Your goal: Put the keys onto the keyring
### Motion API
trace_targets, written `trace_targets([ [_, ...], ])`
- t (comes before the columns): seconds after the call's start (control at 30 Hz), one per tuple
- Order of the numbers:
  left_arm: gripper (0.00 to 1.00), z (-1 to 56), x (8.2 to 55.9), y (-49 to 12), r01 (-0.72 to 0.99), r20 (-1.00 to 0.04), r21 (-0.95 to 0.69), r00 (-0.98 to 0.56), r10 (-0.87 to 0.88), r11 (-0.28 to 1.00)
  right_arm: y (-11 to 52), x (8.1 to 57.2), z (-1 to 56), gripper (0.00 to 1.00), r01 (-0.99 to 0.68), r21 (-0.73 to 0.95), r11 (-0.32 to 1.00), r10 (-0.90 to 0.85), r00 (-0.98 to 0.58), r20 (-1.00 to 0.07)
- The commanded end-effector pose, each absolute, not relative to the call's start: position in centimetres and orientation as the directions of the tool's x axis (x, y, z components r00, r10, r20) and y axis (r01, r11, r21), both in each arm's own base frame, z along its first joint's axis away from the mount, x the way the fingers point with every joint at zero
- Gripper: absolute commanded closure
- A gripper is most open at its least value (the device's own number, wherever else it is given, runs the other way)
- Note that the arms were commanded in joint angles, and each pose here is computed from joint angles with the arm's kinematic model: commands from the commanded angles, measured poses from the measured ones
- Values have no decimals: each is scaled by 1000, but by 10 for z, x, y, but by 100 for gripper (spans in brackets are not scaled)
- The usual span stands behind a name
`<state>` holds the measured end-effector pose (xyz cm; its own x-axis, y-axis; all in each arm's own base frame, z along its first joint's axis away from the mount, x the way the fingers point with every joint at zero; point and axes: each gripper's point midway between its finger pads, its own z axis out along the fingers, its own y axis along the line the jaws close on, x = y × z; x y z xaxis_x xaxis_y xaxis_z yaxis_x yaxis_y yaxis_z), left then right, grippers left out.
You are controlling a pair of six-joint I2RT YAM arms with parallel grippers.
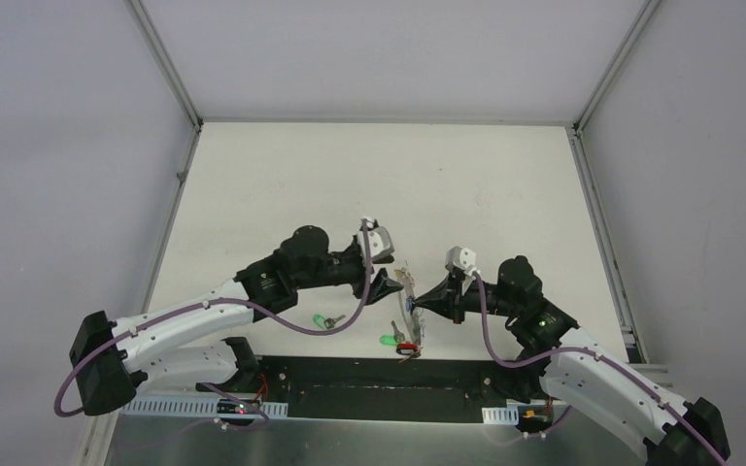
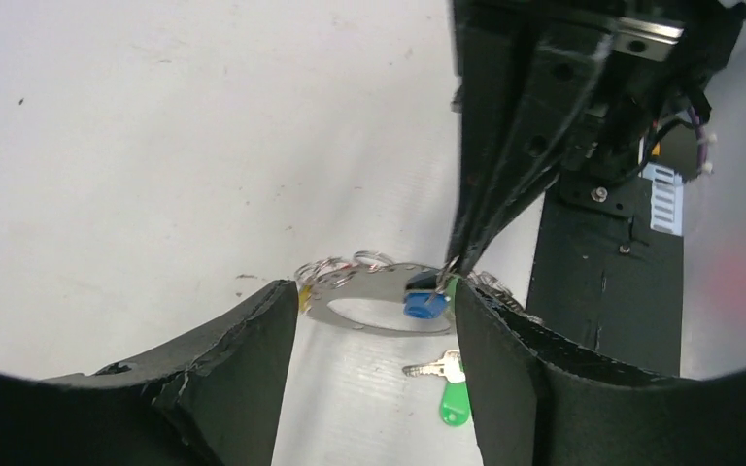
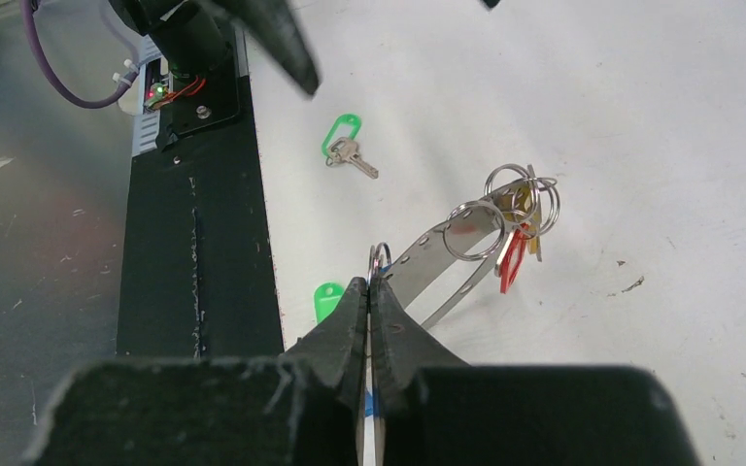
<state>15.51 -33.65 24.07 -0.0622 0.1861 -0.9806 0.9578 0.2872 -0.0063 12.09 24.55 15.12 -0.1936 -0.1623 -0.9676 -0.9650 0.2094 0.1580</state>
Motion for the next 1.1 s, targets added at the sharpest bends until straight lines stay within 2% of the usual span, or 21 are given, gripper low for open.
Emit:
trace_targets([
  [0.0,39,262,151,-322,964,-987,-159,-163,2,215,250,123,180,100,-975,109,194,-96,-130,-987],
  [0.17,44,251,136,-312,971,-972,-226,-220,-87,71,251,121,186,100,-978,109,179,-88,-127,-988],
  [0.3,48,250,123,-313,988,-975,-154,-156,-160,-28,252,119,189,100,-981,111,161,-85,-126,-988],
  [0.53,54,238,125,-324,998,-987,-28,-37,-159,-60,253,117,188,100,-981,120,150,-87,-134,-987],
  [0.77,67,218,121,-341,994,-995,-36,-46,-92,-102,253,117,187,100,-981,120,153,-88,-135,-987],
  [1.07,66,205,121,-353,996,-996,-45,-52,-79,-83,254,118,188,100,-981,124,148,-86,-138,-987],
])
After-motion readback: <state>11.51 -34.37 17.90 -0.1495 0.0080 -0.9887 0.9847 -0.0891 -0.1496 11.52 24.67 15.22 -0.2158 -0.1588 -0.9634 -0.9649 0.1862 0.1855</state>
